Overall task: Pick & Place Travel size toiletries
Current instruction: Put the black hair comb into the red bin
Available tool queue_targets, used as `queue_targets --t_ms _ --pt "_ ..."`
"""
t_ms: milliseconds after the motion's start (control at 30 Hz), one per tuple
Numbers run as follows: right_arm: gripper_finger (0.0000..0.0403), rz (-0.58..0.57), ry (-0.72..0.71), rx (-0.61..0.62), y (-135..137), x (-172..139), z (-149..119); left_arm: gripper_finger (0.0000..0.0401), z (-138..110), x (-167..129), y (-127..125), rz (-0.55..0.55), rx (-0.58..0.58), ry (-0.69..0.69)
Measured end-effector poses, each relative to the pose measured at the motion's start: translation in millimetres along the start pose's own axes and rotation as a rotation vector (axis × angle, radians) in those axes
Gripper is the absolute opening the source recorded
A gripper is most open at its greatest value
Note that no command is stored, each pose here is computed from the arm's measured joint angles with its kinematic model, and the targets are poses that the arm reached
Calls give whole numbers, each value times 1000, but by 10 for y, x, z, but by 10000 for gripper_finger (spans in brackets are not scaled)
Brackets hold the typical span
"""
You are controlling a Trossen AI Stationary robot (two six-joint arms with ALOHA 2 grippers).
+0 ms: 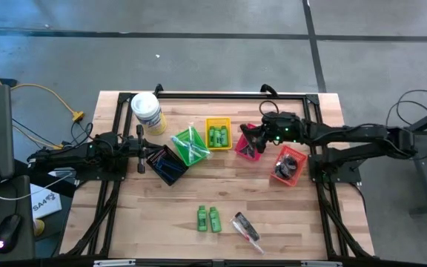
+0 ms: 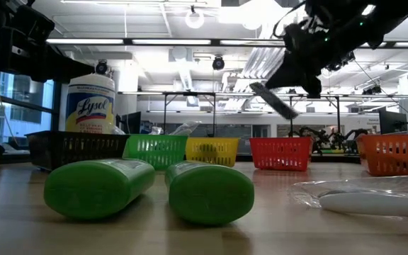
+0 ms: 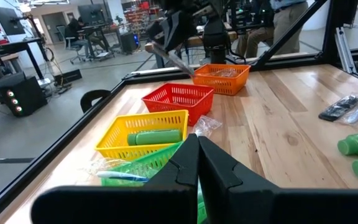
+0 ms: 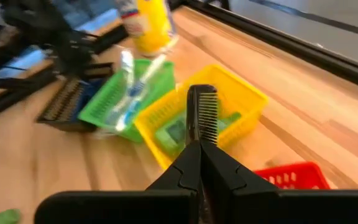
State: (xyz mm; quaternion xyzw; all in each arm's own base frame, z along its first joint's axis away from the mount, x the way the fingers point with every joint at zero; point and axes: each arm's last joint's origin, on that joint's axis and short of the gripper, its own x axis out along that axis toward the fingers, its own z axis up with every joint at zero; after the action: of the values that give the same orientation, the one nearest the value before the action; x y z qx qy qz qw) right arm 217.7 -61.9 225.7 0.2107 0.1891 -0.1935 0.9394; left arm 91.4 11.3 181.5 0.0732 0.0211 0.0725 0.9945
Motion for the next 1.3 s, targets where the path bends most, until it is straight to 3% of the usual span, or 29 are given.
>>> queue_targets --t_ms 233,500,1300 --pt "2 -111 21 76 -95 93 -190 0 -4 0 -1 -1 0 4" --pt "2 -146 -39 152 -161 101 -375 0 -4 0 0 0 0 4" --pt "2 -276 140 180 -215 252 -663 0 -3 0 -1 -1 -5 4"
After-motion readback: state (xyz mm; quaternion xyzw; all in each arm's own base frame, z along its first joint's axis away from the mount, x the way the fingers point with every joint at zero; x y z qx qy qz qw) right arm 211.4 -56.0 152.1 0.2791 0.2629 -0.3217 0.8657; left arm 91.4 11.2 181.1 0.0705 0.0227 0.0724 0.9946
